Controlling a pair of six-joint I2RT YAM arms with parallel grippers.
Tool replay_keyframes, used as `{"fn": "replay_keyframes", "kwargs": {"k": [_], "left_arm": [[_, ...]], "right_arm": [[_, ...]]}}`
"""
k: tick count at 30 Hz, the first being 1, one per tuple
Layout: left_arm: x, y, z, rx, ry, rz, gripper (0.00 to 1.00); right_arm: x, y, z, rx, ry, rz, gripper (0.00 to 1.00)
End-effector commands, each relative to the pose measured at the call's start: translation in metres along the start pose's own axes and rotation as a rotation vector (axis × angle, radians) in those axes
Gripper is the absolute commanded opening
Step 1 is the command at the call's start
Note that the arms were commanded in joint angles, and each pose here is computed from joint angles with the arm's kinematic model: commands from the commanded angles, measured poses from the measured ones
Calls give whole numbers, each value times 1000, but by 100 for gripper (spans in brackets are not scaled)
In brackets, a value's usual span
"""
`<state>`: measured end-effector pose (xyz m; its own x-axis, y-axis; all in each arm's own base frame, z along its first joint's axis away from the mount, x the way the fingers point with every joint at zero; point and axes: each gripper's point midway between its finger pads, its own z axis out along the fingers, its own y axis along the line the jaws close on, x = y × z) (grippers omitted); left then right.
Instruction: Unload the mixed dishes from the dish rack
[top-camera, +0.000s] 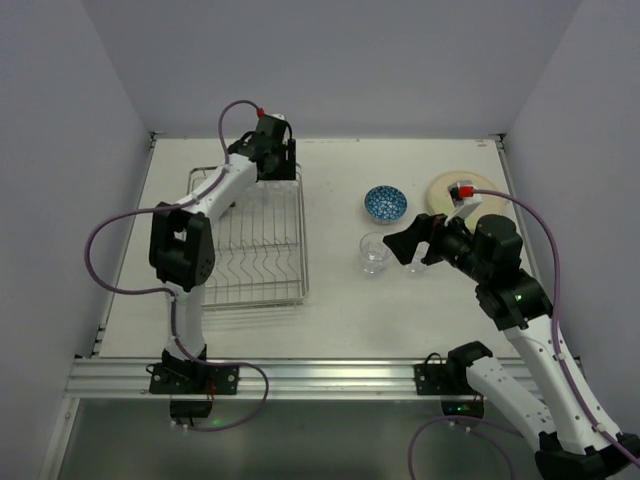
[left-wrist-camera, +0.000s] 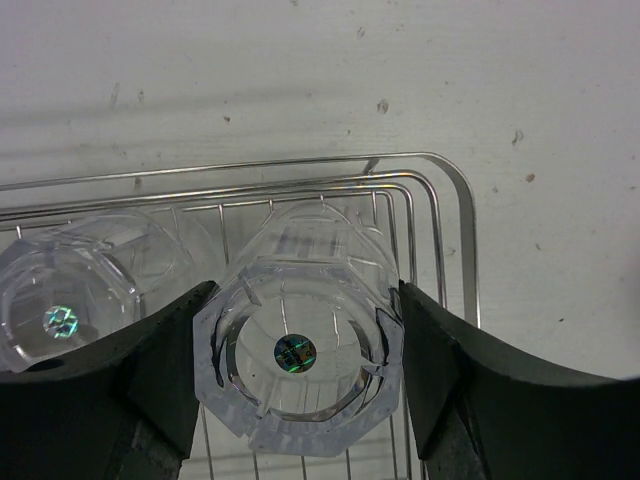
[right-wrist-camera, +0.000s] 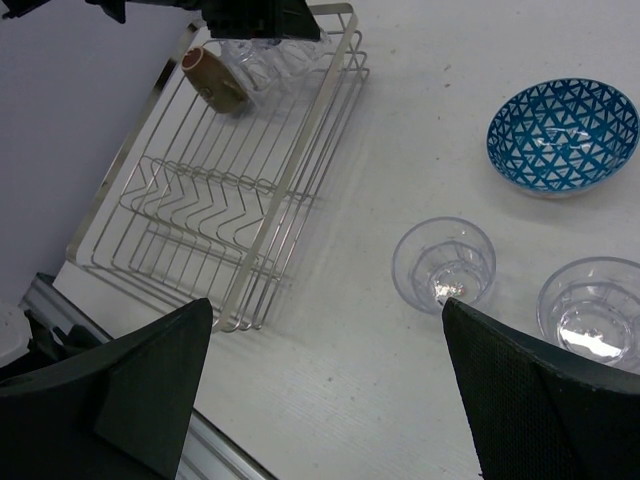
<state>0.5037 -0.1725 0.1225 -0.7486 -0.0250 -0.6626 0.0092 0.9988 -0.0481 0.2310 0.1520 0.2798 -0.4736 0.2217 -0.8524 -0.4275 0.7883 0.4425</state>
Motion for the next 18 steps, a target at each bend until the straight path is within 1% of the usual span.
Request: {"fn": "replay_keyframes", "kwargs": {"k": [1,2,4,5,6,7,8,10,11,12,13,14,15,16,17,18], "left_arm": [[-58,-6,-68,78,-174,-36,0],[-65,-7,-83,91,-202,-43,0],[-67,-10,-96,112,-221,-47,0],[-73,-13,-115,137,-254,-49,0],[-78,-15,-124,156,-280,-52,0],[-72,-19,-129,186,-274,-53,0],[-79,-21,-153,224,-321,-58,0],[-84,-35,-178,323,-377,-66,0],[-79,-35,-196,361,-404,-68,0],[-86,-40,-210,407,-459,-79,0],[-83,-50,-225,494,-474,-78,0],[-73,-51,-242,547,-495,-77,0],[-80,-57,-258,612,-554,-78,0],[-74,-68,-274,706,-553,-82,0],[-63,-70,-287,761,-562,-82,0],[-67,-75,-303,828,-609,-78,0]], "right_arm": [[-11,4,2,-18,-44,-31,99],[-12,2,2,-11,-49,-28,99],[-13,0,4,1,-54,-17,99],[-13,0,5,6,-53,-12,99],[-14,0,5,6,-55,0,99],[-15,1,6,3,-55,6,99],[-17,4,6,-9,-60,9,99],[-18,19,6,-85,-49,17,99],[-21,24,6,-112,-56,23,99],[-25,39,4,-191,-62,32,99],[-25,46,4,-235,-60,37,99],[-27,55,2,-283,-63,42,99],[-28,65,0,-334,-61,71,99],[-32,79,-4,-422,-74,58,99],[-33,85,-4,-464,-73,68,99],[-34,93,-7,-509,-66,96,99]]}}
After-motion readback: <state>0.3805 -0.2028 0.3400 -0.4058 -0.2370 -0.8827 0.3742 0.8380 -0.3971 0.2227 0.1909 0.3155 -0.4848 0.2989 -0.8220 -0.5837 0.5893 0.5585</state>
